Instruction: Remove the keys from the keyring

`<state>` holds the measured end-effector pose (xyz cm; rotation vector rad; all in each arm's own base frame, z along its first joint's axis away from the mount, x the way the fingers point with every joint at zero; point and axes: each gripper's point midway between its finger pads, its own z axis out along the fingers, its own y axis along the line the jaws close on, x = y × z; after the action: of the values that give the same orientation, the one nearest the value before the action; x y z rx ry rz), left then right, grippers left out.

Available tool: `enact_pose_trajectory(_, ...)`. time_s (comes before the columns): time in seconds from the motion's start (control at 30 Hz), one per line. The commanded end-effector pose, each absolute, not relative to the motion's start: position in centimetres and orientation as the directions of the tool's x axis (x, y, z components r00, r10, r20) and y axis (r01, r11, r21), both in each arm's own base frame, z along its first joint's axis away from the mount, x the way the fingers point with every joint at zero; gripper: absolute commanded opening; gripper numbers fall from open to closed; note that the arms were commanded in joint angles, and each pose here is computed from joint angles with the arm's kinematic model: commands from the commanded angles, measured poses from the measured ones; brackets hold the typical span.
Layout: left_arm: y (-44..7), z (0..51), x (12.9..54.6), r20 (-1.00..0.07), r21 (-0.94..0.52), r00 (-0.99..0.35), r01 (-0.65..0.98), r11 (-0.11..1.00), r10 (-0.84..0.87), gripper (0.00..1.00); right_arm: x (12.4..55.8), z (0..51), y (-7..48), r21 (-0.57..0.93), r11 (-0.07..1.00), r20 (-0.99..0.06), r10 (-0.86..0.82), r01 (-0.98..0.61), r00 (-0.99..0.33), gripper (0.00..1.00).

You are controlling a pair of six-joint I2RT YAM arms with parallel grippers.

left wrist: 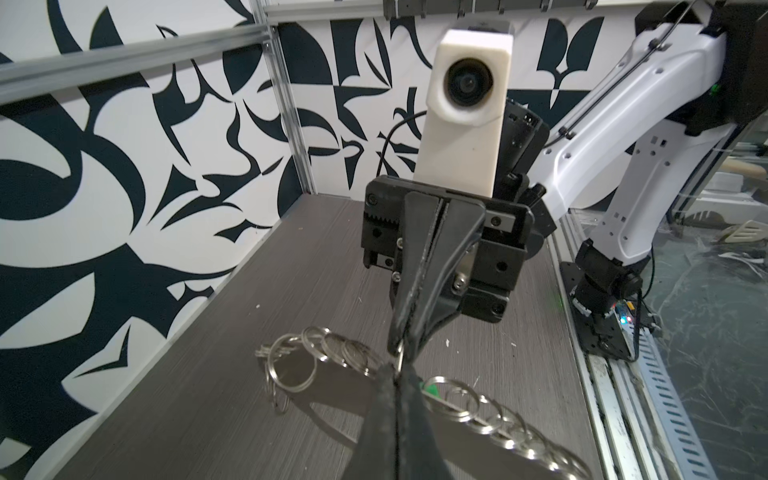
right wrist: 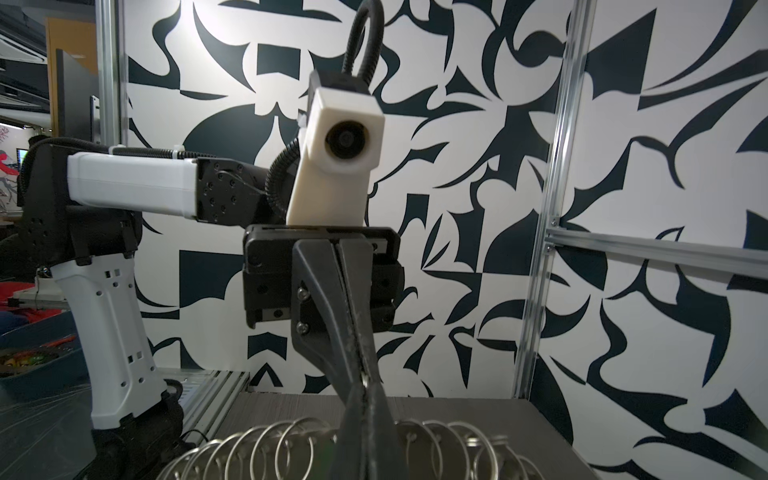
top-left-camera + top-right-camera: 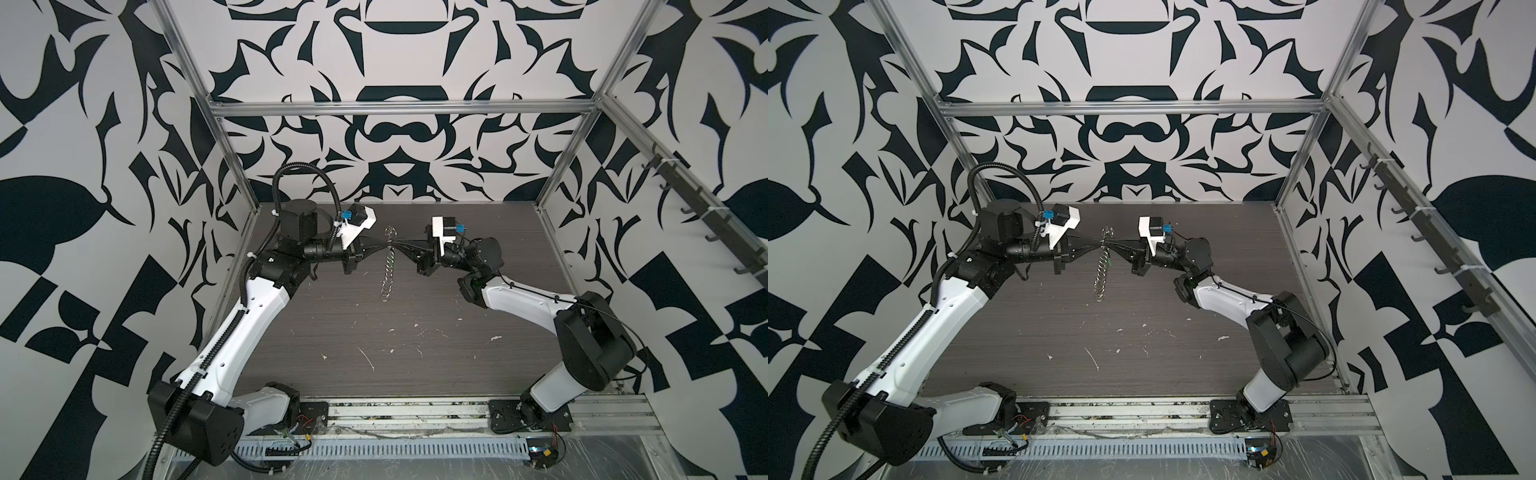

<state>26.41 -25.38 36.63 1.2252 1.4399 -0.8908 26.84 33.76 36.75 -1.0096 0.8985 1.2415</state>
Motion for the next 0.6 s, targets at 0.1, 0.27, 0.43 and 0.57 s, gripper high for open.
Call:
enact_pose_trajectory(0.1,-24.0,35.2,26.4,-0.885,0.172,0.038,0.953,0.251,0.463,0.00,25.4,38.6,32.9,-0.233,0.066,-0.936,0.257,-0.970,0.243,0.29)
enact_pose_trajectory(0.27,-25.0,33.4,26.2,-0.824,0.197,0.051,0.960,0.201,0.564,0.00,25.0,38.2,32.9,-0.235,0.049,-0.946,0.216,-0.971,0.240,0.29)
enact_pose_trajectory(0.43,-25.3,31.8,25.6,-0.733,0.240,0.077,0.959,0.151,0.676,0.00,24.7,37.9,33.1,-0.222,0.004,-0.956,0.195,-0.975,0.219,0.29)
enact_pose_trajectory(0.57,-25.4,31.9,25.1,-0.724,0.238,0.089,0.963,0.127,0.684,0.00,24.3,37.8,33.0,-0.213,-0.020,-0.961,0.187,-0.977,0.206,0.28)
